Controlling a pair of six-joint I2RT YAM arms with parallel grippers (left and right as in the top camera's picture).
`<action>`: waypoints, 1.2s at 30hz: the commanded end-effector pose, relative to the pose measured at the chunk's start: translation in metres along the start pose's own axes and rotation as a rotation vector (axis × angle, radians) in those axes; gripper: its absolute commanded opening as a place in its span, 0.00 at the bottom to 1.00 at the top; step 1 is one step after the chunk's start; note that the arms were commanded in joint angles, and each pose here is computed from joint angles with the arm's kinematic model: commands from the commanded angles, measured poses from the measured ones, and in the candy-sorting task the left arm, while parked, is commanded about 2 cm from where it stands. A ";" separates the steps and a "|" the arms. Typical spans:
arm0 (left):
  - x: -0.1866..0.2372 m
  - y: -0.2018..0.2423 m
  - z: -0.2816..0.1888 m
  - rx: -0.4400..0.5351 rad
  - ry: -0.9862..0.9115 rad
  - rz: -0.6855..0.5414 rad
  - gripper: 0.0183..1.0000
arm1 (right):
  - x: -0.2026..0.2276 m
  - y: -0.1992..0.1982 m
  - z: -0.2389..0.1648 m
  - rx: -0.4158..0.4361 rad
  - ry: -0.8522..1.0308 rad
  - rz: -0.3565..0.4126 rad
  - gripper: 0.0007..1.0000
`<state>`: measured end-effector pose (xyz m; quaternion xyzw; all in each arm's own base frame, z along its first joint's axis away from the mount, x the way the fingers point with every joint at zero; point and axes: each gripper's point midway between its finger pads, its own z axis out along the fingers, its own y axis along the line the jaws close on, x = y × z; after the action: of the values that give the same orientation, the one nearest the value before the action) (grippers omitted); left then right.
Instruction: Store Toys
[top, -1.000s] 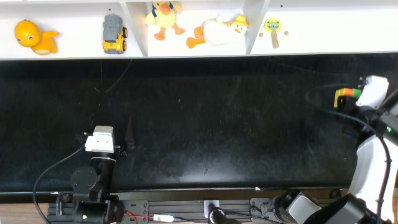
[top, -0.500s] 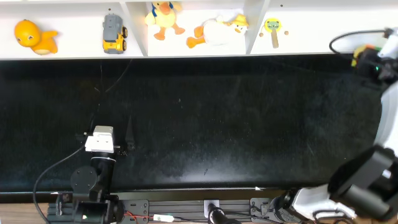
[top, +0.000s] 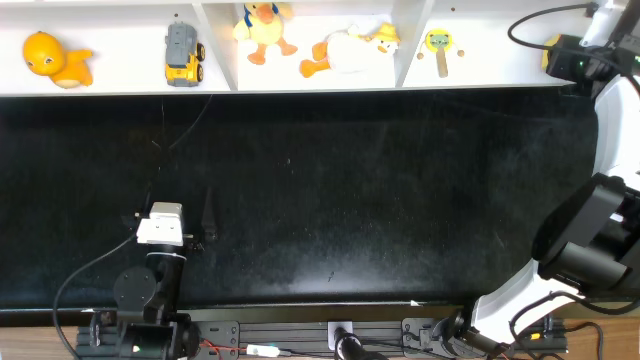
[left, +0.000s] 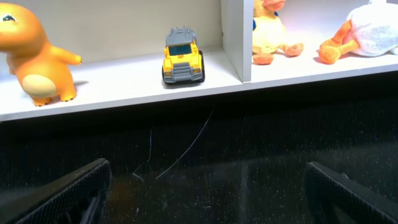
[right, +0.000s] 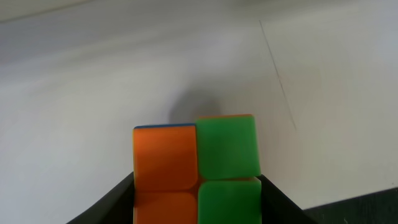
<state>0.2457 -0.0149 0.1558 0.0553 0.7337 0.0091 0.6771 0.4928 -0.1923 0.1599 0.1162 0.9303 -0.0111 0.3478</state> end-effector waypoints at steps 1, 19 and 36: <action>0.000 0.003 0.000 -0.012 -0.003 0.018 1.00 | -0.015 0.005 -0.001 -0.004 -0.034 -0.007 0.50; 0.000 0.003 0.000 -0.012 -0.003 0.018 1.00 | 0.077 -0.022 -0.046 0.201 0.029 -0.001 1.00; 0.000 0.003 0.000 -0.012 -0.003 0.018 1.00 | 0.216 0.102 -0.129 -0.013 -0.385 -0.207 1.00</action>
<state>0.2457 -0.0149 0.1559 0.0552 0.7336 0.0090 0.6773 0.2909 -0.0490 0.1267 0.0377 0.8706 -0.0621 0.4865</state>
